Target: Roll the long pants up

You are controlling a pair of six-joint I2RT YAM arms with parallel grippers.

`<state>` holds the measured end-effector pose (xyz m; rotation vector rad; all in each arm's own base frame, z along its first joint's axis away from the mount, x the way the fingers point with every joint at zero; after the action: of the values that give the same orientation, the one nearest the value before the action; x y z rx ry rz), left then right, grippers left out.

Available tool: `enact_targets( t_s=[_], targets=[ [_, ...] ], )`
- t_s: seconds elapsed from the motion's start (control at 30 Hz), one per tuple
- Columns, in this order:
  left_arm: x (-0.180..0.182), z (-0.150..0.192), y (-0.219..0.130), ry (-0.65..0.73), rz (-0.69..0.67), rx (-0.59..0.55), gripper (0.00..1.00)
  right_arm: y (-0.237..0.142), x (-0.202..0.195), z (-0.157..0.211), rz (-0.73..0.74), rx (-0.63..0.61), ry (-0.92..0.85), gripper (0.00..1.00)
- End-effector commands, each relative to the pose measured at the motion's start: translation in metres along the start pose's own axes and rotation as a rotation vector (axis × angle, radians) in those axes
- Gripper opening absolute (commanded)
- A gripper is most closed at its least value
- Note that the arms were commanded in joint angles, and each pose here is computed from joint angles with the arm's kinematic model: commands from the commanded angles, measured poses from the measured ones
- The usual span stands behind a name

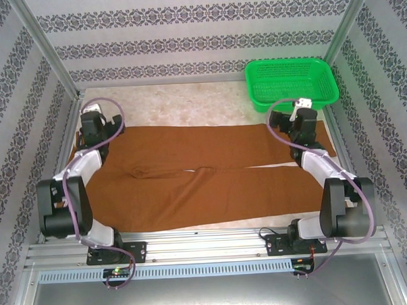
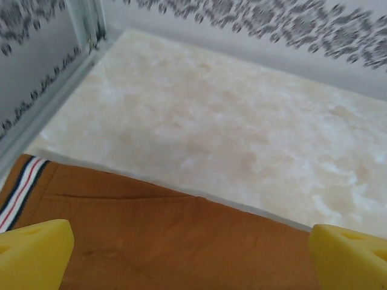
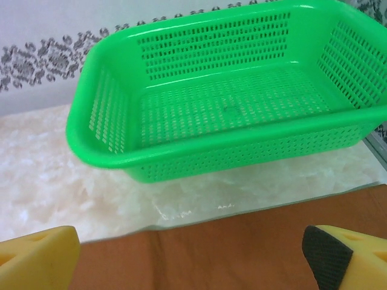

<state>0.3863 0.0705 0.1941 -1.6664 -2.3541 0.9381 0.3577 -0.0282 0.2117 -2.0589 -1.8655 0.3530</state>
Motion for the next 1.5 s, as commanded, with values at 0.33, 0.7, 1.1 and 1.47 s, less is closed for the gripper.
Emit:
enact_targets(
  t_s=[0.33,0.7,1.1,1.47],
  targets=[
    [0.074,-0.065,0.072,-0.315,-0.347,0.268,0.99,0.02,-0.007,-0.004,0.0,0.25,0.156,0.98],
    [0.118,-0.028,0.111,-0.337,-0.492,0.468,0.96,0.018,-0.011,0.013,0.042,0.321,0.161,0.98],
    [0.145,0.011,0.142,-0.496,-0.363,0.607,0.4,0.023,-0.011,0.014,0.053,0.339,0.176,0.97],
    [0.141,0.008,0.111,-0.459,-0.391,0.543,0.0,0.036,-0.046,0.011,0.376,0.468,0.217,0.91]
  ],
)
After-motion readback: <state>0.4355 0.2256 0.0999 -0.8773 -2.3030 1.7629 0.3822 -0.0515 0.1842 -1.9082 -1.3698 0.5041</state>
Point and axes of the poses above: each hand's point on the last joint's axis, 136 mm out from that joint toward the fingers, its own y axis out along the fingers, its own x axis along the line the jaws close on, z = x × y, the point moved 8 cm from there along -y, back along the fingers, and after that the axes turned 8 degrees about -y, right-handed, at the moved point
